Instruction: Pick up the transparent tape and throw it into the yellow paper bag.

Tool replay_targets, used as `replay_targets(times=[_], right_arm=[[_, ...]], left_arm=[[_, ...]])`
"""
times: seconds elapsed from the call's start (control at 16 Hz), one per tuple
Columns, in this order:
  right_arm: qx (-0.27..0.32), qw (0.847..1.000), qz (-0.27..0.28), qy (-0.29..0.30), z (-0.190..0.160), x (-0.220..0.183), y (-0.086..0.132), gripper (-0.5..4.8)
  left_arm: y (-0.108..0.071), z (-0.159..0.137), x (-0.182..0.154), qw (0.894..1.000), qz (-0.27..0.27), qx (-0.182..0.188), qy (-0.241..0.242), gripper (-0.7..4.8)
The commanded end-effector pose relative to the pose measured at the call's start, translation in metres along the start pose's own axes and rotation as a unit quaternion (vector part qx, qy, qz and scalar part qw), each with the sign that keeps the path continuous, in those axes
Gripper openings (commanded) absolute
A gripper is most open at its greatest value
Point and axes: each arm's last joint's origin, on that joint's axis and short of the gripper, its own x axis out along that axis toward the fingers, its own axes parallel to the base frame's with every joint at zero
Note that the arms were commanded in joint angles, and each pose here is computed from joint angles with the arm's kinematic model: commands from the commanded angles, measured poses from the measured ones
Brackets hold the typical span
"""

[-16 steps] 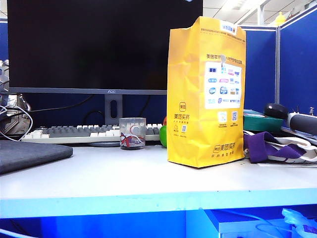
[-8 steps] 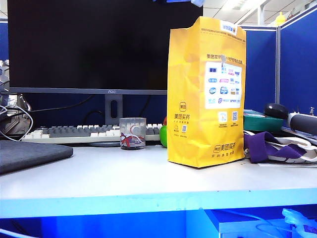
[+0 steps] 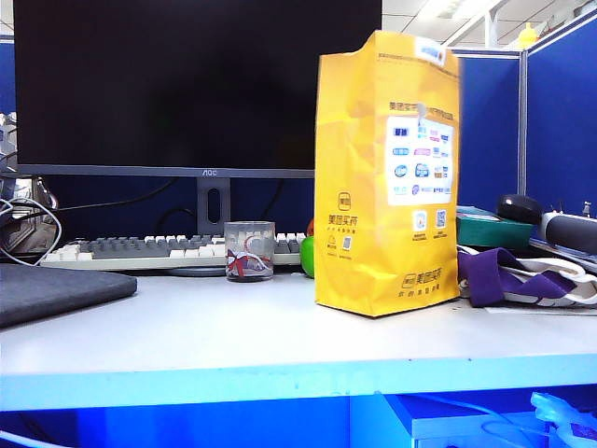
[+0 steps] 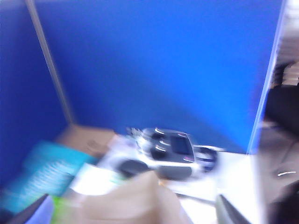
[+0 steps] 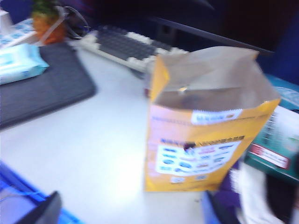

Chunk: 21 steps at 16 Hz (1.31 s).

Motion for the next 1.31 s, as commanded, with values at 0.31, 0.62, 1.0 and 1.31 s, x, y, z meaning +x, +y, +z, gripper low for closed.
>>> replay_targets(times=[0.31,0.62,1.0,1.31], right_arm=[[0.008,0.976,-0.137,-0.169,0.015,-0.061,-0.007,4.61],[0.002,0.949,-0.11,-0.294,-0.036,-0.09,0.001,4.79],[0.021,0.978,-0.011,-0.207,-0.099,-0.037,0.01,4.79],[0.024,0.982,-0.011,-0.185,-0.115,-0.019,0.011,4.79]], left_arm=[[-0.064,0.09,-0.226,0.922,0.329,0.086,0.182,4.79],[-0.133,0.081,-0.311,0.887,0.398,0.002,0.233,4.79],[-0.204,-0.007,-0.325,0.921,0.361,-0.076,0.124,4.79],[-0.254,-0.071,-0.339,0.908,0.413,-0.069,-0.023,4.79]])
